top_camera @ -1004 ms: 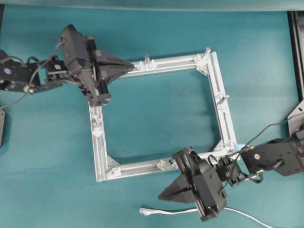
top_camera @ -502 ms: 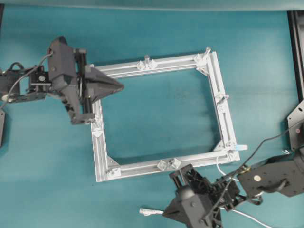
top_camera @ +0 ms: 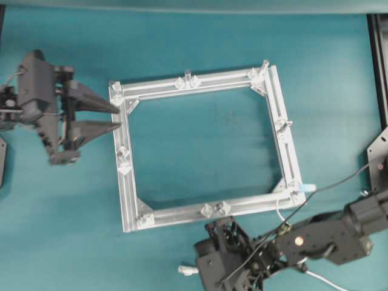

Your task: Move the cable alternately left and right between 8 pins so it hooks onto each one.

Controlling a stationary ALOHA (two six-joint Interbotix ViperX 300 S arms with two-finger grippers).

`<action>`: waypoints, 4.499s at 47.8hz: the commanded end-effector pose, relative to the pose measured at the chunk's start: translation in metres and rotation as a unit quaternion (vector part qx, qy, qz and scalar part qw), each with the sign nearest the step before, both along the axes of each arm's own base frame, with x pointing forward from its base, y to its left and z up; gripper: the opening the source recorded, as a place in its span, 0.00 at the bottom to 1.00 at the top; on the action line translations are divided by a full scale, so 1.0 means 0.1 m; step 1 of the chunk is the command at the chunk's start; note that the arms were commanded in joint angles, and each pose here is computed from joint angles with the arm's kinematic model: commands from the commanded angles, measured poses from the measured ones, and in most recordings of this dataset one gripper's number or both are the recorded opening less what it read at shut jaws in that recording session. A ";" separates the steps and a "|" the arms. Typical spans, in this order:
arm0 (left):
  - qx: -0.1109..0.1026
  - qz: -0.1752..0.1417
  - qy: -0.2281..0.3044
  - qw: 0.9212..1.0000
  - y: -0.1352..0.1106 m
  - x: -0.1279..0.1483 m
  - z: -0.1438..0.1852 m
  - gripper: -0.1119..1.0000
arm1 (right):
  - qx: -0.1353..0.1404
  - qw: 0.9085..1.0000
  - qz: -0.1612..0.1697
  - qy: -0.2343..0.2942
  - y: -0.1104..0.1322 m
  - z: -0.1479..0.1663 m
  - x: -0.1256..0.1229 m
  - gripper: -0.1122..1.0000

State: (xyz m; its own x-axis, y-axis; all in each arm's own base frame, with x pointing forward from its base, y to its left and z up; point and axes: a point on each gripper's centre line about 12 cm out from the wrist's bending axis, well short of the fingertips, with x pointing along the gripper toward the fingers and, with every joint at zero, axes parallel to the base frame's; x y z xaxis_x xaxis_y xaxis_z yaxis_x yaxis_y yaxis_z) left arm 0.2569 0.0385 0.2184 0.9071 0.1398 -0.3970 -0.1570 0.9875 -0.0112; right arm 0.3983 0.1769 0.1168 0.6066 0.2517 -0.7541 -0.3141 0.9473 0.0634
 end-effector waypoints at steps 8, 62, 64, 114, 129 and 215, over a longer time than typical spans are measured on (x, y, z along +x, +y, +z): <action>0.004 -0.010 -0.005 1.000 -0.08 -0.32 0.04 0.62 | 0.003 1.000 -0.006 -0.002 0.08 0.03 0.20 0.68; 0.008 -0.034 -0.059 0.998 -0.26 -1.17 0.00 0.60 | -0.018 0.996 -0.047 0.075 0.28 -0.06 0.23 0.24; 0.008 -0.034 -0.060 0.998 -0.26 -1.17 0.01 0.60 | -0.014 0.996 -0.054 0.077 0.28 -0.06 0.23 0.24; 0.008 -0.032 -0.063 0.997 -0.26 -1.18 -0.02 0.60 | -0.019 0.937 -0.317 0.148 -0.57 0.44 -0.58 0.24; 0.008 -0.032 -0.064 0.997 -0.26 -1.18 -0.01 0.60 | 0.019 0.901 -0.415 0.130 -1.17 0.47 -0.38 0.24; 0.008 -0.032 -0.066 0.997 -0.26 -1.18 -0.03 0.60 | 0.020 0.954 -0.290 0.073 -0.59 0.76 1.03 0.24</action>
